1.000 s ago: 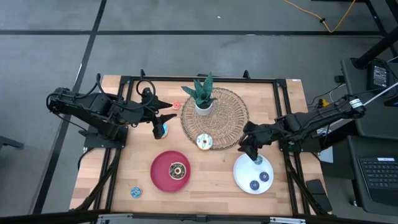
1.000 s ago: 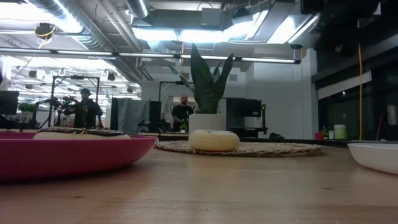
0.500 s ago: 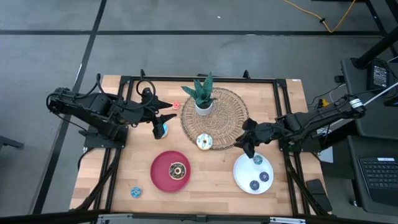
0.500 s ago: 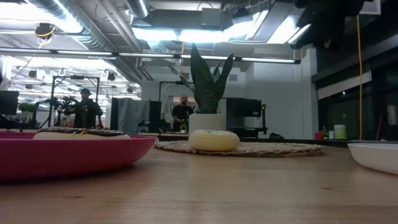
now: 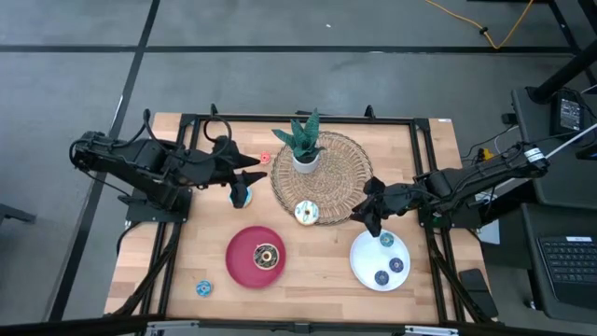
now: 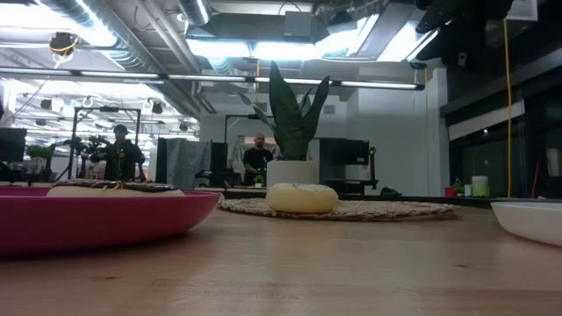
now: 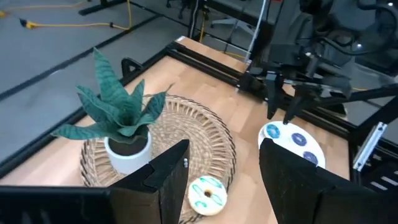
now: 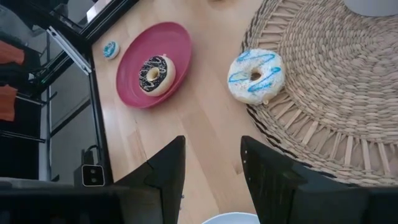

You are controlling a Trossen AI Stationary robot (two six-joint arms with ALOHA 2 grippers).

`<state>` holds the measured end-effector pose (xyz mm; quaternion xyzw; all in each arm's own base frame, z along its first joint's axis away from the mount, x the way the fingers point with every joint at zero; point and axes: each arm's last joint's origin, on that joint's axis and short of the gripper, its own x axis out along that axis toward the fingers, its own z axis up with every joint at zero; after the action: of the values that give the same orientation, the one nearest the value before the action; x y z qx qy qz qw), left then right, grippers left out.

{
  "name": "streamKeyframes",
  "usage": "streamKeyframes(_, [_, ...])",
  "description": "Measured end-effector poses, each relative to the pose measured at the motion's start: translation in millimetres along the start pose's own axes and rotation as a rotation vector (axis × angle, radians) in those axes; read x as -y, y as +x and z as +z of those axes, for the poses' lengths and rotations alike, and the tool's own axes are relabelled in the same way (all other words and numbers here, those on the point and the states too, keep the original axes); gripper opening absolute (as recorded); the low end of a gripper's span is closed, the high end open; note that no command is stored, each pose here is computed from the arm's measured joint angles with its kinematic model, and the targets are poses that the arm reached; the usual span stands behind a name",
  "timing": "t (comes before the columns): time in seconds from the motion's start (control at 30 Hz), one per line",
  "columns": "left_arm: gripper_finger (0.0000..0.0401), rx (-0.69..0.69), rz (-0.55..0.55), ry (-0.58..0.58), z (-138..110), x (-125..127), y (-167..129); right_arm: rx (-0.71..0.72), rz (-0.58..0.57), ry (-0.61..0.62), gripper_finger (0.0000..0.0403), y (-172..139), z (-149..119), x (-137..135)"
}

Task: Pick & Place donuts
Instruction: Put the pink donut on the white plate

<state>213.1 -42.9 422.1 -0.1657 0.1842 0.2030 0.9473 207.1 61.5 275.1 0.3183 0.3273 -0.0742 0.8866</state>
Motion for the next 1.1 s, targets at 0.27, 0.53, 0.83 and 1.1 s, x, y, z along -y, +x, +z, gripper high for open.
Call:
streamKeyframes(0.27, [0.0188,-0.073,0.171,-0.209,-7.7,-19.9,3.0,0.000,-0.001,0.000,0.0156,0.0,0.0,0.0])
streamKeyframes(0.53, [0.0189,-0.135,0.341,-0.255,-11.4,-43.4,5.8,-0.001,-0.001,-0.003,0.0156,0.0,-0.1,0.1])
streamKeyframes(0.83, [0.0189,-0.187,0.520,-0.372,-15.4,-88.9,29.8,-0.001,-0.002,-0.003,0.0156,-0.1,-0.1,0.2])
streamKeyframes(1.1, [0.0190,-0.299,0.593,-0.439,-39.9,-138.8,52.6,-0.001,-0.002,-0.003,0.0156,-0.1,-0.1,0.2])
